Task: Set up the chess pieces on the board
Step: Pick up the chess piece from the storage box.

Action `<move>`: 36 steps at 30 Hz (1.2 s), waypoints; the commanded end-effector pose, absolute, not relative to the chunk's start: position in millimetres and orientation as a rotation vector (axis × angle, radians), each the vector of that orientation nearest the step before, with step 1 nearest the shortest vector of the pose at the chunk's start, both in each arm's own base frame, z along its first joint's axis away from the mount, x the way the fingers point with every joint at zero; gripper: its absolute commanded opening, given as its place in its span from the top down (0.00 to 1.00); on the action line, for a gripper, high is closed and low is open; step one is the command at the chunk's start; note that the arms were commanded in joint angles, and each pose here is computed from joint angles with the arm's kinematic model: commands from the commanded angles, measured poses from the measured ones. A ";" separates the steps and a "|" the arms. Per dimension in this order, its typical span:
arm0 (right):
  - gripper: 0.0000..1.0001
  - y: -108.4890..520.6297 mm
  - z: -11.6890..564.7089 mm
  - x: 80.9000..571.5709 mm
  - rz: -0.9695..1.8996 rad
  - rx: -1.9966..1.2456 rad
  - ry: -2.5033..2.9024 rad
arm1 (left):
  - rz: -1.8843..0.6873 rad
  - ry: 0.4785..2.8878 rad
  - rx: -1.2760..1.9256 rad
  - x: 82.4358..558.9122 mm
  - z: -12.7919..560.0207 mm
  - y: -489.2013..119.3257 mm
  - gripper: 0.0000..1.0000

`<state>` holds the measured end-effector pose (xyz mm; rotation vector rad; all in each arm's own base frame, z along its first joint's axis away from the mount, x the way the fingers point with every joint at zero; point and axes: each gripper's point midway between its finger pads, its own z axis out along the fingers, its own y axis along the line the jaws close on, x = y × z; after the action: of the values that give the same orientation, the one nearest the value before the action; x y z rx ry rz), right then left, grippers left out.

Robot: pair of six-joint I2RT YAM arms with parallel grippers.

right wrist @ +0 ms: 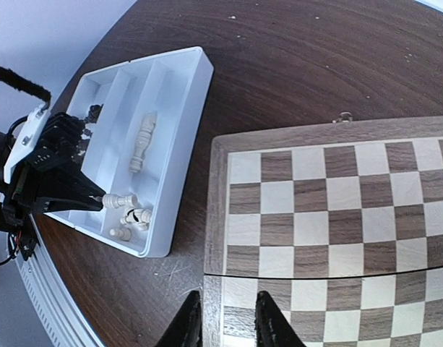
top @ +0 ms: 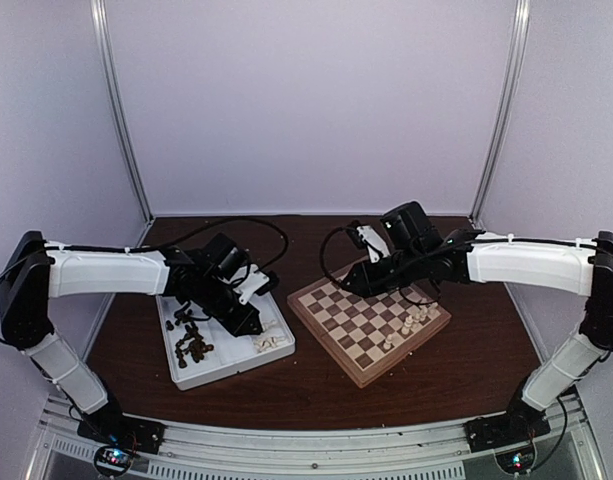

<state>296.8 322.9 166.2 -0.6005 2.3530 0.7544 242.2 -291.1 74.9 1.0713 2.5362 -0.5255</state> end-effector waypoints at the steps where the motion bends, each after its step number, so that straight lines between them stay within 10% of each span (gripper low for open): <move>1: 0.74 352.0 191.9 302.0 0.834 -0.658 2.221 | -0.591 2.437 0.984 246.5 102.9 -298.1 0.93; 36: 0.56 425.6 229.4 259.1 1.222 -0.879 1.940 | -1.056 2.206 0.995 214.2 168.5 -311.3 0.93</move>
<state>276.5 414.1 215.4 -0.8124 2.0199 1.1009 223.4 -297.2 144.7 0.9398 2.3319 -0.8843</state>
